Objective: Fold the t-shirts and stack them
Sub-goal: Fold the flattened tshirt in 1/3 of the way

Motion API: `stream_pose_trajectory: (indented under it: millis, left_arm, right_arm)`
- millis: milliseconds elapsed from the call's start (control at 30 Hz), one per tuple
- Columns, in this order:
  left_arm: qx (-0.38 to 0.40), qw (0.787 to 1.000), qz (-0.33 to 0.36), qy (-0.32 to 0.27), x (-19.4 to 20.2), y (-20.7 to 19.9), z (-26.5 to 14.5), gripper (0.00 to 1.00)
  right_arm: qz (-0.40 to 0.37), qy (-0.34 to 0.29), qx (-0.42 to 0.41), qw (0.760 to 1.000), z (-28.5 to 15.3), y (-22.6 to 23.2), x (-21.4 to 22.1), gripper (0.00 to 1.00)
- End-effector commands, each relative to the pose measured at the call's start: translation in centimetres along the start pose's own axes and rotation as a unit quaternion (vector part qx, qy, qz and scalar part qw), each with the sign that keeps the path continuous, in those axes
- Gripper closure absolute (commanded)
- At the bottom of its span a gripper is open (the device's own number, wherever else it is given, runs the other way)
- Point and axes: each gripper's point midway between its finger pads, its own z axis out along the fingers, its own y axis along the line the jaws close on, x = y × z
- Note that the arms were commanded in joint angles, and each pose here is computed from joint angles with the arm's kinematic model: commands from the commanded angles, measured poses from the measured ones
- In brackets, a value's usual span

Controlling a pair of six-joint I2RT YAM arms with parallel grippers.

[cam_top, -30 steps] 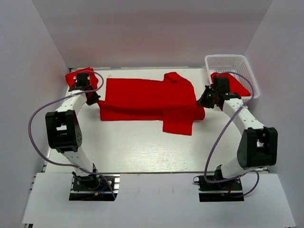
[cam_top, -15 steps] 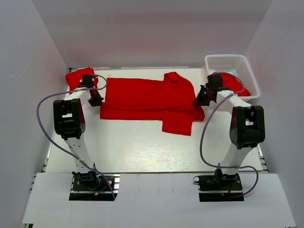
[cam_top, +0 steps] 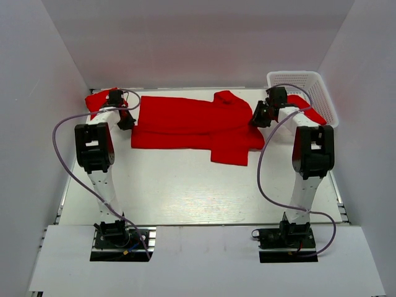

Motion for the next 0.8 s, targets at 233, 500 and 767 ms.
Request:
stream_pose_trajectory:
  millis: [233,500,767]
  left_arm:
    - [0.010,0.999,0.023,-0.025,-3.1,-0.9,-0.8,0.37]
    - [0.030,0.994,0.073,-0.073,-6.4,-2.1,-7.8,0.00]
    - [0.067,0.992,0.099,-0.045,-1.1,-1.3,-12.5,0.00]
  right_arm:
    - [-0.041,-0.026,-0.010,0.999,-1.8,0.9,-3.7,0.16]
    - [-0.079,-0.031,-0.041,0.996,-8.0,3.7,-2.4,0.12]
    - [-0.067,0.035,-0.043,0.996,-10.9,2.6,8.7,0.14]
